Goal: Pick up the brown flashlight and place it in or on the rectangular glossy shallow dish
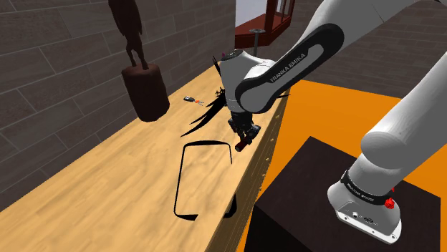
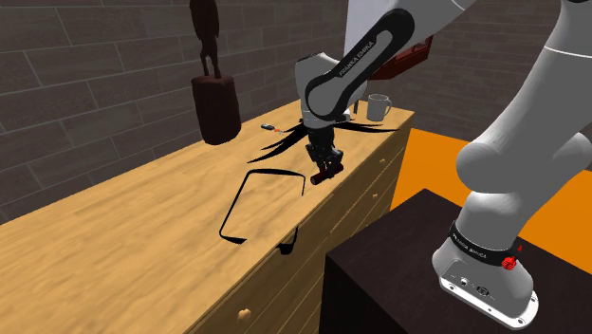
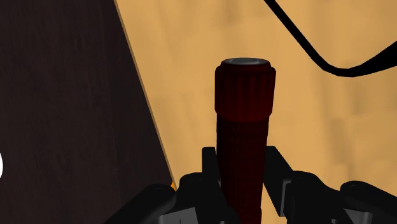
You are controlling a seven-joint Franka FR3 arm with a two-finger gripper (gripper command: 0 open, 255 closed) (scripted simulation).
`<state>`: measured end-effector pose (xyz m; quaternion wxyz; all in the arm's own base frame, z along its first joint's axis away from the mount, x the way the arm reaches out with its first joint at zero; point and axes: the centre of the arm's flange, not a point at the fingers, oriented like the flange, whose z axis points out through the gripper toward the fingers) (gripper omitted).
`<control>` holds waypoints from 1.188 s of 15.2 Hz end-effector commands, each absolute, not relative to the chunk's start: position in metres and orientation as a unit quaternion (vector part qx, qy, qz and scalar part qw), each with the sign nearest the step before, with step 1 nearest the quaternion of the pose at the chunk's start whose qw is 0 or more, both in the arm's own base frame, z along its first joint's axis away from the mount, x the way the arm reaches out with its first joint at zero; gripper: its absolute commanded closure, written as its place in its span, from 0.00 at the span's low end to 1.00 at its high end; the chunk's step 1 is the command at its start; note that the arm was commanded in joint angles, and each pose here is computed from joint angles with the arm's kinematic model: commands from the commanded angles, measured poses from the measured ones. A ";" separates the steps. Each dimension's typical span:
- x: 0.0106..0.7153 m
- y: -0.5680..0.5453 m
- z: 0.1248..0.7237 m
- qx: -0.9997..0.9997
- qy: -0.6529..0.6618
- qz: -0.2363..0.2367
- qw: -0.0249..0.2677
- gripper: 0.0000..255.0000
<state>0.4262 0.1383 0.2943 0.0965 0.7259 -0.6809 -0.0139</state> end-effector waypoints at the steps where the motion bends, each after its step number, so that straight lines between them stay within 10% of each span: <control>1: 0.426 0.138 0.294 0.726 -0.681 -0.014 0.097 1.00; 18: 0.426 0.138 0.384 0.726 -0.681 -0.014 0.097 1.00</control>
